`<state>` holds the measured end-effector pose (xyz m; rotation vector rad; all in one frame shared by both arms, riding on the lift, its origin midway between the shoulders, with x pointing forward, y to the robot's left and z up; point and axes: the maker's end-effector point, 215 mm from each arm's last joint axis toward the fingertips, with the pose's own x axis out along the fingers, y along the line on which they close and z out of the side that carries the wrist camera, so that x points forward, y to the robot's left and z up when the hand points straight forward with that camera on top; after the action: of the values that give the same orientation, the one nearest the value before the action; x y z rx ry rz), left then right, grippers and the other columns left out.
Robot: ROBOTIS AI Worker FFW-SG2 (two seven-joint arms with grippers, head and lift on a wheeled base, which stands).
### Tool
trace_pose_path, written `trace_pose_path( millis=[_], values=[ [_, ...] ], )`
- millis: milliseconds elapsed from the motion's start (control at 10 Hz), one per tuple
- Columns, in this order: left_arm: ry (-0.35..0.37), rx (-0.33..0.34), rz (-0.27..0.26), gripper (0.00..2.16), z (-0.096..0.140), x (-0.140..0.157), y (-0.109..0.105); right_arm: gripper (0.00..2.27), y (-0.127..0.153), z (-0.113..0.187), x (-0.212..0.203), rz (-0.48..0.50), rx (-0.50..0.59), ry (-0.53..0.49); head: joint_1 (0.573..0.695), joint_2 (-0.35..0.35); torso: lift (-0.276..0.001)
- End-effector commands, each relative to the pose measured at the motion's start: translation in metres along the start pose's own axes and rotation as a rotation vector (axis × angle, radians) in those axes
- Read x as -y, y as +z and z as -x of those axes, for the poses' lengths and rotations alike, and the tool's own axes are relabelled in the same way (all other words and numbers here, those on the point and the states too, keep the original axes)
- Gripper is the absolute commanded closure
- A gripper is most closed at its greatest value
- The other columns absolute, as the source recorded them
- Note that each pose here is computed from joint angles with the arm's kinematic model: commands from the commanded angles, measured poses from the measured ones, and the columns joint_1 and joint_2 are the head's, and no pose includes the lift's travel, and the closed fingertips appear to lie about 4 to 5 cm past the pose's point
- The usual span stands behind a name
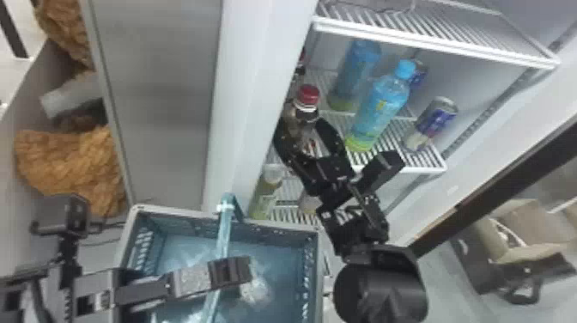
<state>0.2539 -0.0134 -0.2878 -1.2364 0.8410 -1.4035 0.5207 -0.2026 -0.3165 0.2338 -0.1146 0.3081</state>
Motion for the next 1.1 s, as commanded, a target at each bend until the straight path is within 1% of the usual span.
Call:
trace_pose_path(
  millis=[0,400,800,900,1000],
  values=[
    [0.001,-0.001,0.0,1.21,0.0,0.0,0.0,0.11,0.001,-0.007,0.0,0.0,0.001,0.002,0.695,-0.311,0.0],
    [0.002,-0.003,-0.001,1.21,0.001,0.0,0.0,0.11,0.002,-0.028,-0.005,-0.007,0.005,0.014,0.695,-0.292,0.0],
    [0.003,-0.002,-0.002,1.21,0.001,0.0,0.0,0.13,-0.006,-0.035,-0.002,-0.023,-0.024,0.008,0.695,-0.278,0.0],
    [0.002,-0.004,-0.002,1.21,0.001,0.0,-0.001,0.2,-0.005,-0.036,-0.002,-0.025,-0.02,0.007,0.695,-0.277,0.0],
    [0.0,-0.003,0.001,1.21,0.001,0.0,-0.001,0.59,-0.006,-0.036,-0.001,-0.038,-0.025,0.006,0.695,-0.278,0.0]
  ],
)
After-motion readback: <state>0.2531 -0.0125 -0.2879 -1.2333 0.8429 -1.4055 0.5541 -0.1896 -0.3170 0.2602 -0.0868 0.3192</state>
